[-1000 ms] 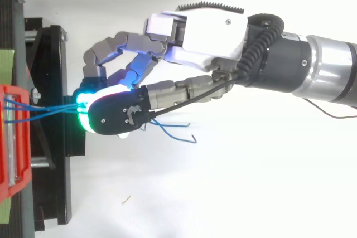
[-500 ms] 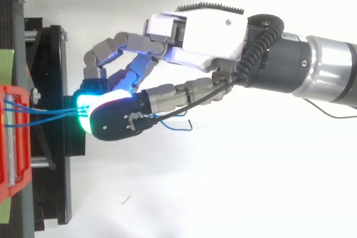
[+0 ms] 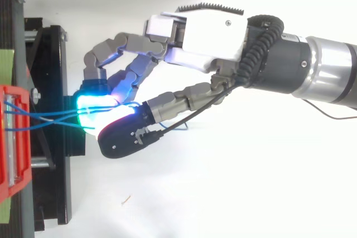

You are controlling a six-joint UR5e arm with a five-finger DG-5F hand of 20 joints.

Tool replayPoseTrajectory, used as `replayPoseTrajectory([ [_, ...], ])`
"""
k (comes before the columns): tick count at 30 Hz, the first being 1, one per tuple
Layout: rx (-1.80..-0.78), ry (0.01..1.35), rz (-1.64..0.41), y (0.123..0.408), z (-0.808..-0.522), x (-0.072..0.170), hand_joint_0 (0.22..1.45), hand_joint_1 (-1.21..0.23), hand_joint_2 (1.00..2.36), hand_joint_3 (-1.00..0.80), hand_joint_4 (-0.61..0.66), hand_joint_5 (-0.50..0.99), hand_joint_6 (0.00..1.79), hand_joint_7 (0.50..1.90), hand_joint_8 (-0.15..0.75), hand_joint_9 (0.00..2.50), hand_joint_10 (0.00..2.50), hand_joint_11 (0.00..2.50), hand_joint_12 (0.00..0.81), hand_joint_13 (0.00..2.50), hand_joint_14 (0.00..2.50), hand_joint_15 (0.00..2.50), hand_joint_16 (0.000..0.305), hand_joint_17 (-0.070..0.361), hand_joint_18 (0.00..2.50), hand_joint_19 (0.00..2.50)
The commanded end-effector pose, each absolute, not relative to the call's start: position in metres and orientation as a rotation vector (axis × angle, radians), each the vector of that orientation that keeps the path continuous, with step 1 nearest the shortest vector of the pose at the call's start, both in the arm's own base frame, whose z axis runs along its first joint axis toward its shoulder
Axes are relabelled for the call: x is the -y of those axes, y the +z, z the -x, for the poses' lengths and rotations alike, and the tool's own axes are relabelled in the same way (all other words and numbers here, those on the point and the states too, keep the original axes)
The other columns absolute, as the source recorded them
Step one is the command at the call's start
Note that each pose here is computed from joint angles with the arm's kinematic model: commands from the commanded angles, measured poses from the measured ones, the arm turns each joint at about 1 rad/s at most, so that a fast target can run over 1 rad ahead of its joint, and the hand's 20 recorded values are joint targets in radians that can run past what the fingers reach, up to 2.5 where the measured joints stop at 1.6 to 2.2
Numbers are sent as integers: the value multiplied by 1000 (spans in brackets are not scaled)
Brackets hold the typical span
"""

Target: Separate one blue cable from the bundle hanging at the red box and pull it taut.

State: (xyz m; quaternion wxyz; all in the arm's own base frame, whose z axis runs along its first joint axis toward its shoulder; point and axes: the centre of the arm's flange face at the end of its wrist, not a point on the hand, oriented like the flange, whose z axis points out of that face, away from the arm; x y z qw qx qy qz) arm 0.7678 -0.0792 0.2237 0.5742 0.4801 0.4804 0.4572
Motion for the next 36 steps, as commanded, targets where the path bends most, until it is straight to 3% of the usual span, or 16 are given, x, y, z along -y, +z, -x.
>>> replayPoseTrajectory([
  [1, -1125, 1072, -1125, 224, -768, 79, 709, -830, 1015, -306, 147, -205, 907, 1158, 373, 951, 23, 1013, 376, 834, 22, 603, 44, 99, 791, 637],
  [4, -1126, 1071, -1126, 224, -768, 79, 689, -827, 1013, -332, 182, -200, 908, 1150, 373, 960, 22, 1026, 375, 834, 22, 610, 44, 99, 788, 644],
  [7, -1129, 1070, -1128, 223, -768, 78, 659, -778, 1000, -500, 203, -191, 902, 1173, 370, 990, 23, 1031, 371, 852, 20, 609, 44, 98, 788, 653],
  [13, -1129, 1075, -1124, 224, -768, 75, 565, -588, 1000, -500, 203, -178, 885, 1164, 371, 1030, 22, 1001, 375, 873, 22, 624, 44, 100, 799, 665],
  [17, -1132, 1074, -1126, 223, -768, 75, 605, -432, 1000, -500, 185, -173, 869, 1173, 363, 1049, 22, 978, 373, 885, 22, 627, 43, 98, 793, 680],
  [21, -1133, 1075, -1125, 223, -768, 73, 625, -417, 1008, -411, 166, -168, 854, 1173, 360, 1069, 23, 986, 370, 893, 20, 630, 43, 97, 790, 701],
  [23, -1130, 1076, -1123, 224, -768, 73, 624, -446, 1011, -366, 168, -168, 850, 1174, 360, 1067, 23, 985, 373, 892, 21, 635, 43, 97, 789, 702],
  [28, -1131, 1078, -1123, 224, -768, 72, 614, -746, 1021, -192, 183, -179, 869, 1210, 356, 1054, 23, 1043, 379, 922, 24, 664, 43, 98, 809, 737],
  [33, -1134, 1076, -1124, 223, -768, 72, 686, -926, 1021, -222, 96, -195, 895, 1211, 333, 1045, 25, 1067, 384, 953, 26, 726, 44, 98, 836, 734],
  [36, -1131, 1076, -1124, 224, -768, 73, 749, -955, 1012, -361, 114, -195, 903, 1159, 328, 1039, 25, 1074, 380, 946, 27, 732, 44, 98, 839, 709],
])
